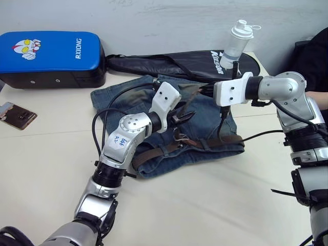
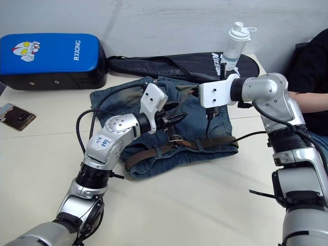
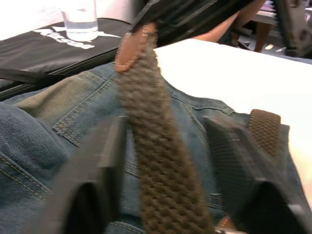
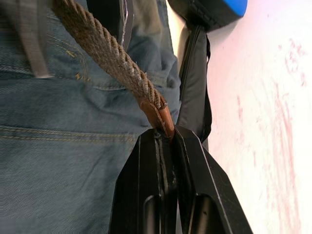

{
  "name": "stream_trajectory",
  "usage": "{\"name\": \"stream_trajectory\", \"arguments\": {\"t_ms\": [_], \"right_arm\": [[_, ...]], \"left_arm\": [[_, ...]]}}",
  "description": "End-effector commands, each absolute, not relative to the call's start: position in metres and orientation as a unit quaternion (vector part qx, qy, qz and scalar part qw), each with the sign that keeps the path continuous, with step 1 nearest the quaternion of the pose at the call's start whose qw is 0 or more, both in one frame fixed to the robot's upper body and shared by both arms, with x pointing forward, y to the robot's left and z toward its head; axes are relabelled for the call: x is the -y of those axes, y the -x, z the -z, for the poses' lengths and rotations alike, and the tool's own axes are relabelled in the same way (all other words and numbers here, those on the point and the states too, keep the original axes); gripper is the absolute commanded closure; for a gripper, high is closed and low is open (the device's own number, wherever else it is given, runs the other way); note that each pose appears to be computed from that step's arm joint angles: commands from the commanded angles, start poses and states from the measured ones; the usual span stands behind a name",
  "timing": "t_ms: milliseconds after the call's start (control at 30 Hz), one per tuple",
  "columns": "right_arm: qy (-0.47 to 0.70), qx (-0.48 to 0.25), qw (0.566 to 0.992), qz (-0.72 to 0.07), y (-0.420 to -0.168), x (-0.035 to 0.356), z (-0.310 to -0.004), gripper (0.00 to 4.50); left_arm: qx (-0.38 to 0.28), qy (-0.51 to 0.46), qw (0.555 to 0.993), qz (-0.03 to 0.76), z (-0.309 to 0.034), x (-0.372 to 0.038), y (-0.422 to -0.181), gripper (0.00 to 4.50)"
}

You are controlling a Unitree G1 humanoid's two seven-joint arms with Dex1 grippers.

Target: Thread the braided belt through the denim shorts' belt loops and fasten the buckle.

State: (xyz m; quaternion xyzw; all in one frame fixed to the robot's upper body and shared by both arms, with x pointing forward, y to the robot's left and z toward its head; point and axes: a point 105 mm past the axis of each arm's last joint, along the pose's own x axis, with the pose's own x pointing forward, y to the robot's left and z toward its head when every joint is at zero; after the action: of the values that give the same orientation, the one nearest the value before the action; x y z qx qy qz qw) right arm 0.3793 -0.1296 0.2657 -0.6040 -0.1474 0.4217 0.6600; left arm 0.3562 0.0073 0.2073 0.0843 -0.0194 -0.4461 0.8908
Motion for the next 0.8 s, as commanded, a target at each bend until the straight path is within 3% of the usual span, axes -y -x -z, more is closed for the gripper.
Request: {"name": "stream_trajectory", "arguments": {"t_ms": [33, 100, 267, 433, 567, 667, 767, 800], "right_arm": [[0.604, 0.173, 0.666, -0.402, -0.374, 0.131, -0.284, 4.5], [0.592, 0.153, 0.676, -0.411, -0.374, 0.134, -0.276, 4.5], [0.541, 0.113, 0.709, -0.437, -0.369, 0.139, -0.264, 2.48], [0.455, 0.028, 0.772, -0.443, -0.359, 0.171, -0.248, 0.08], [0.343, -0.007, 0.829, -0.441, -0.353, 0.171, -0.244, 0.03], [0.262, -0.027, 0.847, -0.462, -0.348, 0.159, -0.234, 0.03], [0.188, -0.034, 0.848, -0.494, -0.346, 0.138, -0.224, 0.77], [0.172, -0.035, 0.845, -0.504, -0.344, 0.132, -0.222, 1.24]], "left_arm": [[0.045, -0.089, 0.882, 0.461, -0.221, 0.005, -0.35, 3.52], [0.048, -0.078, 0.885, 0.457, -0.224, 0.004, -0.351, 4.46], [0.043, -0.053, 0.894, 0.443, -0.226, -0.004, -0.354, 4.5], [0.012, 0.048, 0.915, 0.401, -0.217, -0.033, -0.353, 4.5], [-0.005, 0.169, 0.92, 0.353, -0.215, -0.06, -0.353, 4.5], [-0.023, 0.193, 0.918, 0.345, -0.208, -0.068, -0.347, 4.5], [-0.03, 0.228, 0.917, 0.326, -0.203, -0.074, -0.342, 4.5], [-0.029, 0.237, 0.917, 0.32, -0.203, -0.077, -0.34, 4.5]]}}
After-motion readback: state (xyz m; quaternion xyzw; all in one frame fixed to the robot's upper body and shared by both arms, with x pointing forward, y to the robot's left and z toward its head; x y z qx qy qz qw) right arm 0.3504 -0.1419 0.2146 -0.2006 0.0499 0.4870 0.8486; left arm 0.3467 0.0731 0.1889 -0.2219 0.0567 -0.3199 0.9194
